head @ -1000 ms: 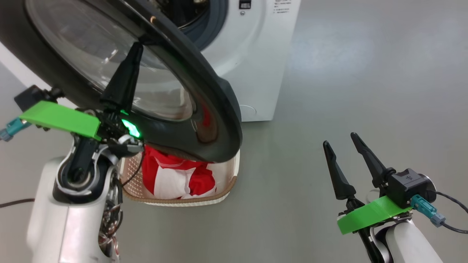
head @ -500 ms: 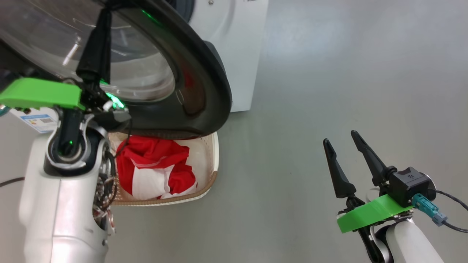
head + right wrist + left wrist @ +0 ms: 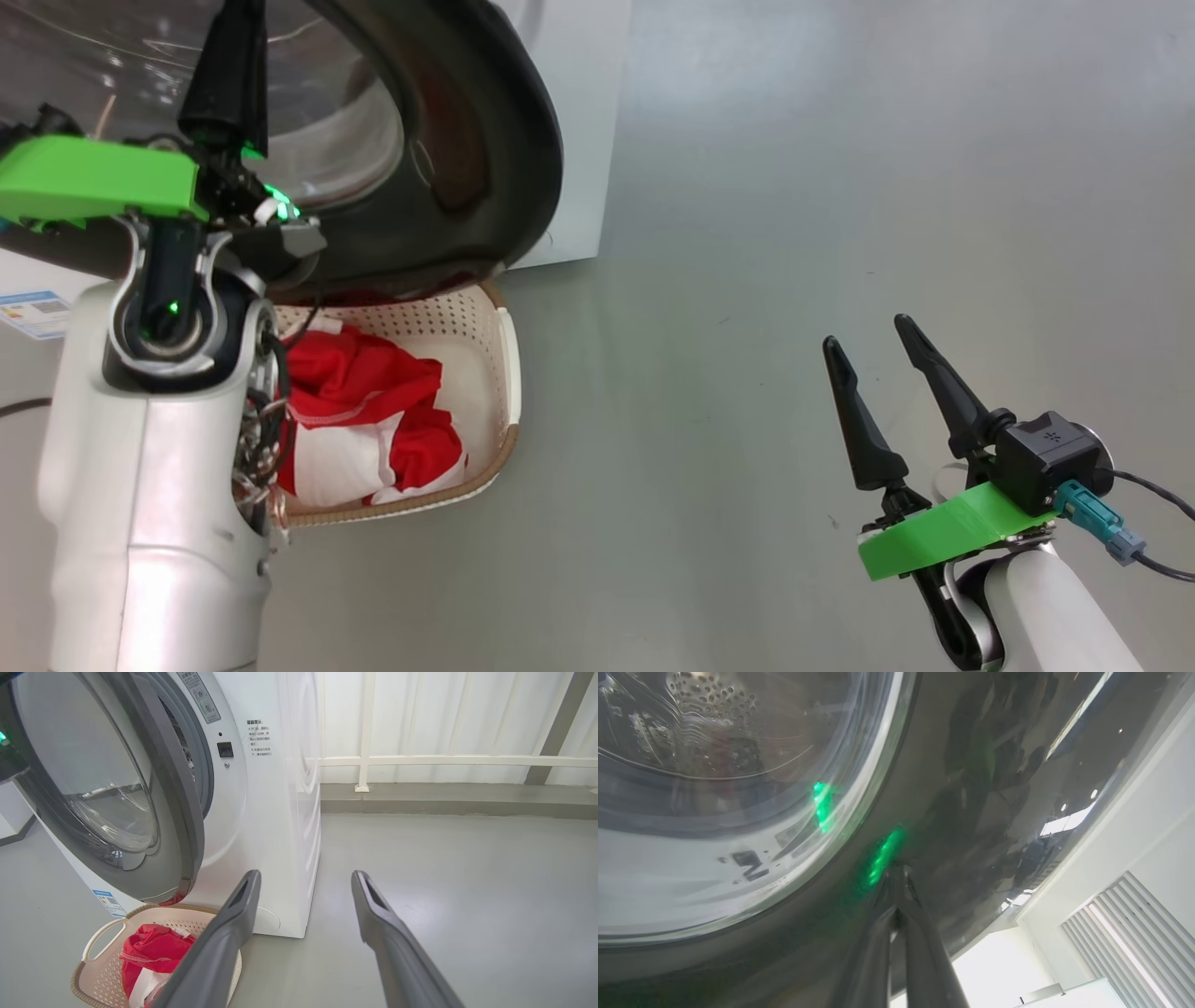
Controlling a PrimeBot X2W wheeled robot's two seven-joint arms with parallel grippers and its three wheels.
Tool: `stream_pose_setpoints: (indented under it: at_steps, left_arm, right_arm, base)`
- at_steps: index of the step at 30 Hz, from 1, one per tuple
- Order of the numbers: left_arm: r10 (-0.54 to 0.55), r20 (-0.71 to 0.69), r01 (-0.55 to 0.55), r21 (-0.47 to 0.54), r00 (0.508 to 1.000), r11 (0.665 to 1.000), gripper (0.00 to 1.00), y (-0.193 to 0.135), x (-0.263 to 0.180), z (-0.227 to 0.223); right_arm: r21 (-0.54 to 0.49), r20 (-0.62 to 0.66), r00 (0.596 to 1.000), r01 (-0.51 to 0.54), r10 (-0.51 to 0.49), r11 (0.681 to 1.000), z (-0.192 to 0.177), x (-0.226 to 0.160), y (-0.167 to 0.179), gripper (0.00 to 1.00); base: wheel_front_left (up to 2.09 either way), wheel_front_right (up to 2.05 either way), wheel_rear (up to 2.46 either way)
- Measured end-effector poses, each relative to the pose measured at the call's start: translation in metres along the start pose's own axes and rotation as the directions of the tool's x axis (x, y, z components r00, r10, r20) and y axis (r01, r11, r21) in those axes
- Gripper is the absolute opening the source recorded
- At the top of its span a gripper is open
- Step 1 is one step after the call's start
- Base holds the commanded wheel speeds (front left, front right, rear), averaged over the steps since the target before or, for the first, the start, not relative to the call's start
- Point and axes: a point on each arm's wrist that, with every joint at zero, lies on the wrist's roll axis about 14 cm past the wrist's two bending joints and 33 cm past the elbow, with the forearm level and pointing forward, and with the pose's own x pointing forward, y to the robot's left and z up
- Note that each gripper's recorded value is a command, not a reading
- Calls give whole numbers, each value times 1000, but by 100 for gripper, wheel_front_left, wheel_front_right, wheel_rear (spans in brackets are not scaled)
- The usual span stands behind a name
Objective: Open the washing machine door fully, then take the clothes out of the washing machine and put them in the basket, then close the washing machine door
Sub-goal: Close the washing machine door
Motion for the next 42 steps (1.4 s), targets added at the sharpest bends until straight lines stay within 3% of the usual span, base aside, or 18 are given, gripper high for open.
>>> stream_pose_setpoints:
  at_steps: [11, 12, 13, 14, 21, 27, 30, 34, 42]
  left_arm:
    - [-12, -43, 12, 10, 999, 1000, 0, 1, 6, -11]
    - [-14, -44, 15, 11, 999, 1000, 13, 0, 5, -11]
    - [-19, -45, 19, 8, 999, 1000, 49, -1, 4, -10]
    - [-19, -49, 19, 6, 999, 1000, 100, -1, 3, -10]
    - [24, -37, -23, 27, 999, 999, 100, 14, -25, -1]
    - [46, 23, -50, 202, 999, 978, 100, 17, -55, 22]
    - [62, 39, -72, 351, 997, 934, 100, 22, -74, 26]
    - [60, 66, -86, 540, 996, 837, 100, 26, -101, 31]
    - [27, 91, -91, 820, 995, 565, 100, 26, -150, 41]
  right_arm:
    - [-2, -6, 1000, 12, -12, 1000, -2, -1, -4, 100]
    - [-1, -6, 1000, 10, -10, 1000, -2, 0, -3, 100]
    - [0, -6, 1000, 8, -8, 1000, -2, 0, -3, 100]
    - [0, -5, 1000, 5, -5, 1000, -2, 1, -2, 100]
    - [7, 8, 1000, -18, 18, 1000, 1, 4, 6, 100]
    - [17, 36, 999, -36, 36, 999, 11, 6, 13, 100]
    - [19, 51, 998, -48, 47, 999, 16, 6, 18, 100]
    - [20, 72, 996, -63, 61, 998, 24, 7, 23, 100]
    - [21, 118, 990, -84, 81, 996, 40, 1, 31, 100]
  base:
    - [0, 0, 0]
    - [0, 0, 0]
    - [0, 0, 0]
    - [0, 0, 0]
    - [0, 0, 0]
    - [0, 0, 0]
    - [0, 0, 0]
    - [0, 0, 0]
    - [0, 0, 0]
